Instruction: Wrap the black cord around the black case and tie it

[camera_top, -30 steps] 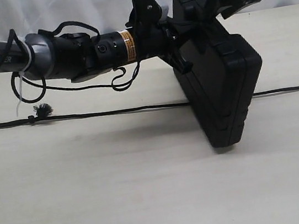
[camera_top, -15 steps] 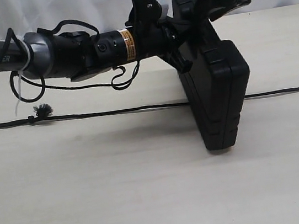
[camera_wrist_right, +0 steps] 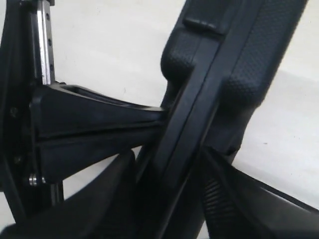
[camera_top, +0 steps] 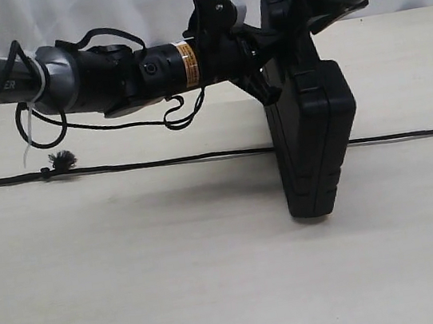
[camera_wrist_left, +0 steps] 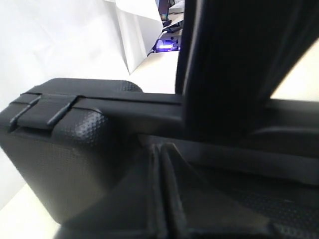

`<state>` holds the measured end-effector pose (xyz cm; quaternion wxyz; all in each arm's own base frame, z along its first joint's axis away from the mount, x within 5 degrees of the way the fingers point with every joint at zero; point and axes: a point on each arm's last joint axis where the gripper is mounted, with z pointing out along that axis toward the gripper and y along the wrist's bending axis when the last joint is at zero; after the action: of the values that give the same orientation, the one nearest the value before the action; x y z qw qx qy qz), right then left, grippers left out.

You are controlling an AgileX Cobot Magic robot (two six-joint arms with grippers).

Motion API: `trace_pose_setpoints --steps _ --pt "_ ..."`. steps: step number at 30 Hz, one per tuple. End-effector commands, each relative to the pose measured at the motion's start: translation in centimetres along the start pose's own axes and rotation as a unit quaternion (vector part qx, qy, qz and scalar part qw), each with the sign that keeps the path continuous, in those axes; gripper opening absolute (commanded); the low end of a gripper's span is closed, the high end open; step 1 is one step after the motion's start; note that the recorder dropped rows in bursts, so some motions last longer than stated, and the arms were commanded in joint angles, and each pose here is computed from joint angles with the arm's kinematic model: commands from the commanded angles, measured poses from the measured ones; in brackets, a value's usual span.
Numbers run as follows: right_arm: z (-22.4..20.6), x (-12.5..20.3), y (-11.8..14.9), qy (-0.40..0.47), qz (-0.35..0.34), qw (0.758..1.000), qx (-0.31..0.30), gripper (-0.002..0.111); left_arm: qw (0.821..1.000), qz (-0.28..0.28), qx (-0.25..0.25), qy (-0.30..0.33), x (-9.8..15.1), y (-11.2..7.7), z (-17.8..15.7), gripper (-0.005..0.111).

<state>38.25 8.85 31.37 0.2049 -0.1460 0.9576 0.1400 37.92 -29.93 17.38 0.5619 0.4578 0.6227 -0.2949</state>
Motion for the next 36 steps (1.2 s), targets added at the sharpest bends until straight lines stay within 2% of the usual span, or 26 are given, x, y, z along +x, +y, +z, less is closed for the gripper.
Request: trace_pose_setpoints --steps 1,12,17,21,33,36 --pt "0.6 0.4 -0.2 0.027 -0.002 1.0 0.001 0.04 0.999 0.013 0.007 0.043 1.4 -1.0 0.6 0.0" --pt "3.0 0.8 -1.5 0.07 0.014 0.997 0.032 0.038 0.997 0.014 -0.011 0.072 1.9 -0.6 0.5 0.0" --pt "2.1 0.7 -1.8 0.059 0.013 0.996 0.064 0.025 0.996 0.014 -0.017 0.083 2.1 -0.5 0.5 0.0" --pt "1.8 0.8 -1.6 0.062 0.012 0.996 0.06 0.005 0.996 0.015 -0.02 0.087 2.2 -0.5 0.5 0.0" --pt "-0.5 0.6 -0.9 0.024 0.009 0.998 0.057 0.004 0.992 0.039 0.017 0.115 2.7 -1.1 0.4 0.0" --pt "-0.3 0.6 -1.0 0.03 0.011 0.998 0.057 0.01 0.992 0.04 0.024 0.121 2.8 -1.2 0.3 0.0"
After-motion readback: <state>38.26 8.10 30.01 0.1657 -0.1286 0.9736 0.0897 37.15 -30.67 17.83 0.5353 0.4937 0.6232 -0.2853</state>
